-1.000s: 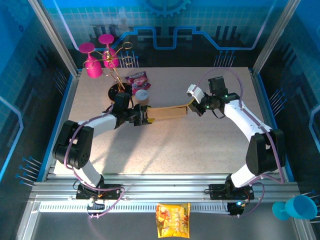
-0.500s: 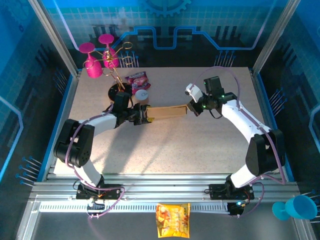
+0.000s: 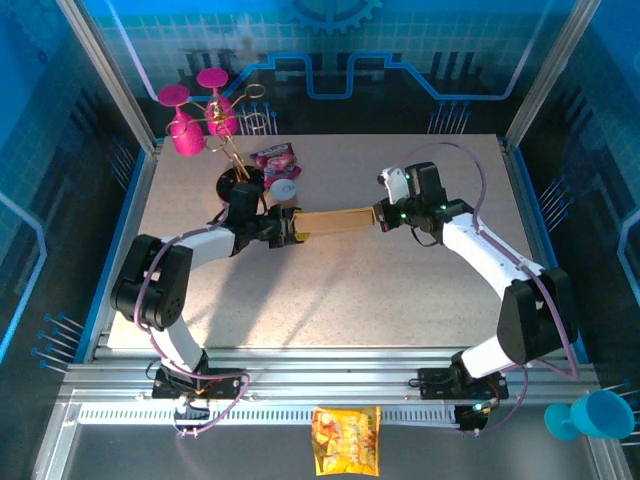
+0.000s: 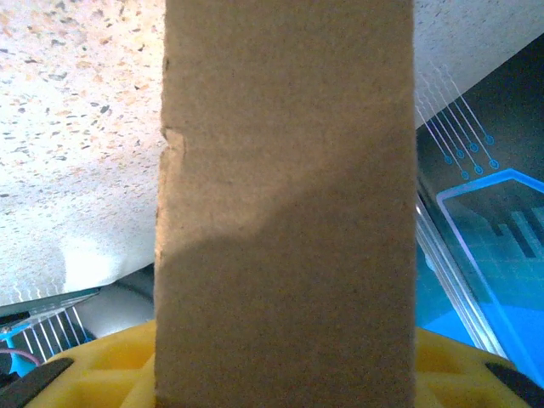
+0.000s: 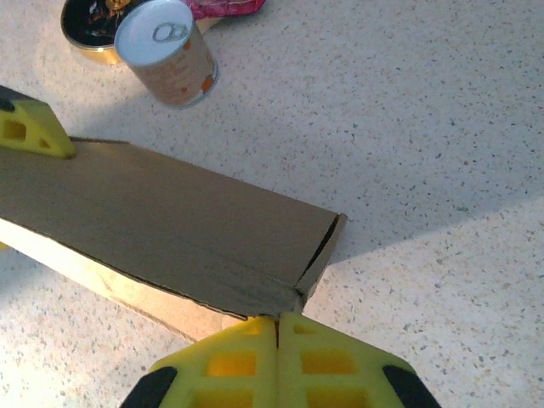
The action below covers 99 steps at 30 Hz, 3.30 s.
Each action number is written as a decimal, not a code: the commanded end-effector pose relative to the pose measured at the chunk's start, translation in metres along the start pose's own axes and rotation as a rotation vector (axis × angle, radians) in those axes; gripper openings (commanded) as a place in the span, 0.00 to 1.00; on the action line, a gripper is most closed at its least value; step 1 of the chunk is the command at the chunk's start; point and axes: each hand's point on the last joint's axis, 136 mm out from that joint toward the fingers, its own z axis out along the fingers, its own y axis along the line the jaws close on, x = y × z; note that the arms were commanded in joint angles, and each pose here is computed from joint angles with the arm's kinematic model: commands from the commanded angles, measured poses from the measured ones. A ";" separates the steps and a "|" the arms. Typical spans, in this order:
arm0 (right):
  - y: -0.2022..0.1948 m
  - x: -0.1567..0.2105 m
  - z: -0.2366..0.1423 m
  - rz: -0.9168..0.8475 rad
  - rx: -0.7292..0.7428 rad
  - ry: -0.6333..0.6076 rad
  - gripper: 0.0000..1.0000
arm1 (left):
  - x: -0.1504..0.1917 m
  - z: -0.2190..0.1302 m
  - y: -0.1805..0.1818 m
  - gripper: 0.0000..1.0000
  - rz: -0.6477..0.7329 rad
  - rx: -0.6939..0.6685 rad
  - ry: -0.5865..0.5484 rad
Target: Fold the paper box
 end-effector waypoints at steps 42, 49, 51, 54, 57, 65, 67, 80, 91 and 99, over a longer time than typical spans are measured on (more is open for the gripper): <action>0.010 0.025 0.027 0.013 -0.123 -0.294 0.06 | 0.006 0.012 -0.012 0.25 -0.437 0.097 0.090; 0.009 0.021 0.032 -0.010 -0.101 -0.367 0.10 | 0.011 0.014 -0.015 0.18 -0.431 0.108 0.115; 0.009 0.018 0.030 -0.018 -0.091 -0.387 0.12 | 0.011 0.013 -0.014 0.14 -0.430 0.113 0.117; 0.007 0.017 0.026 -0.020 -0.081 -0.409 0.18 | 0.009 0.010 -0.010 0.10 -0.444 0.114 0.103; 0.003 0.019 0.020 -0.019 -0.075 -0.431 0.20 | 0.008 0.006 -0.007 0.08 -0.457 0.115 0.082; -0.002 0.016 0.014 -0.033 -0.065 -0.425 0.16 | 0.011 0.005 -0.006 0.07 -0.453 0.099 0.074; -0.002 0.011 0.010 -0.035 -0.056 -0.436 0.17 | 0.010 0.003 -0.005 0.07 -0.458 0.099 0.065; -0.011 0.000 -0.012 -0.031 -0.054 -0.435 0.25 | 0.010 0.000 -0.003 0.07 -0.460 0.094 0.045; -0.002 0.000 -0.005 -0.057 -0.116 -0.375 0.20 | 0.011 -0.002 -0.003 0.08 -0.462 0.094 0.033; -0.004 0.003 0.004 -0.062 -0.111 -0.336 0.14 | 0.013 -0.001 -0.006 0.08 -0.456 0.094 0.039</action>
